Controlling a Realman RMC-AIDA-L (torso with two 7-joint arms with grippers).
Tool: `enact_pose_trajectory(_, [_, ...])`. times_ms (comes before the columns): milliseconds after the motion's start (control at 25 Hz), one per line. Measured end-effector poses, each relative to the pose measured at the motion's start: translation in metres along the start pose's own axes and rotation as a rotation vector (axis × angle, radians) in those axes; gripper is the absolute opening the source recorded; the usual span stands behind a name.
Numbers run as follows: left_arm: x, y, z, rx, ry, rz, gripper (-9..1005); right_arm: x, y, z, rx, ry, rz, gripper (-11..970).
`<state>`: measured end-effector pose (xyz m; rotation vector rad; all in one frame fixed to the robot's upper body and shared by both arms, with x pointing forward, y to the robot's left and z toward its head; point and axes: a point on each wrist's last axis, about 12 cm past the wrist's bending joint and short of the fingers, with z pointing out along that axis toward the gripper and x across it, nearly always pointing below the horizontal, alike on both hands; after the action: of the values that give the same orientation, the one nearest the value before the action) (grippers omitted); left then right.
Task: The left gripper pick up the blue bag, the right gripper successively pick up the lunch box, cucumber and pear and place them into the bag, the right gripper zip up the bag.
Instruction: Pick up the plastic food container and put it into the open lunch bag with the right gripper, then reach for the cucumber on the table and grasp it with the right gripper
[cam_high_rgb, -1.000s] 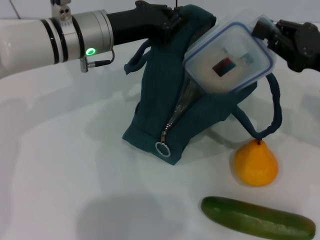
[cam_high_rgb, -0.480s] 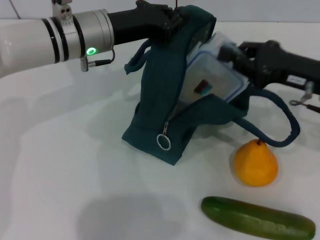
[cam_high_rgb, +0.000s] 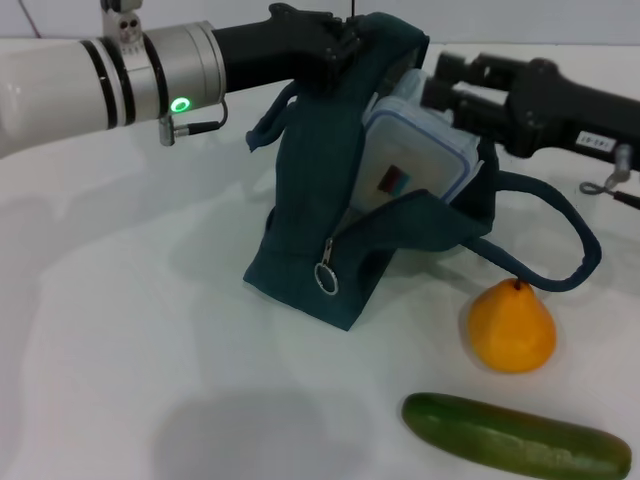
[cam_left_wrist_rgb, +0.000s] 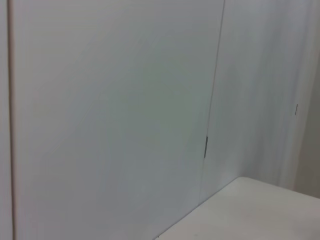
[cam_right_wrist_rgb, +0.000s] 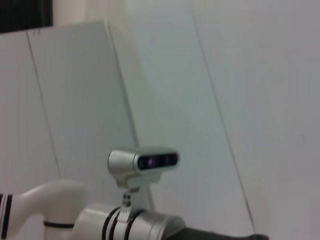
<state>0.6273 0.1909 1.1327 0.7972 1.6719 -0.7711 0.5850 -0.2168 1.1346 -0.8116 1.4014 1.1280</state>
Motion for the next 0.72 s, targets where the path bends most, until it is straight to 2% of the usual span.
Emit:
enact_pose_trajectory(40, [0.000,0.000,0.000,0.000,0.000,0.000,78,-0.001,0.000,-0.003,0.007,-0.008,-0.005,264])
enact_pose_trajectory(240, [0.001,0.000,-0.001,-0.003,-0.001,-0.005,78,-0.007,-0.001,-0.023,0.055,-0.072,-0.018,491])
enact_pose_trajectory(480, [0.002,0.000,-0.002,-0.004,-0.002,-0.008,78,-0.008,-0.009,-0.073,0.234,-0.160,-0.013,682])
enact_pose_trajectory(560, [0.002,0.000,-0.002,-0.004,-0.002,-0.008,78,-0.002,-0.014,-0.089,0.312,-0.134,0.003,682])
enact_pose_trajectory(640, [0.002,0.000,-0.002,-0.004,-0.002,-0.008,78,0.014,-0.019,-0.098,0.377,-0.033,0.025,681])
enact_pose_trajectory(720, [0.001,0.000,-0.001,-0.002,-0.003,-0.007,78,0.019,-0.019,-0.098,0.381,0.003,0.029,680])
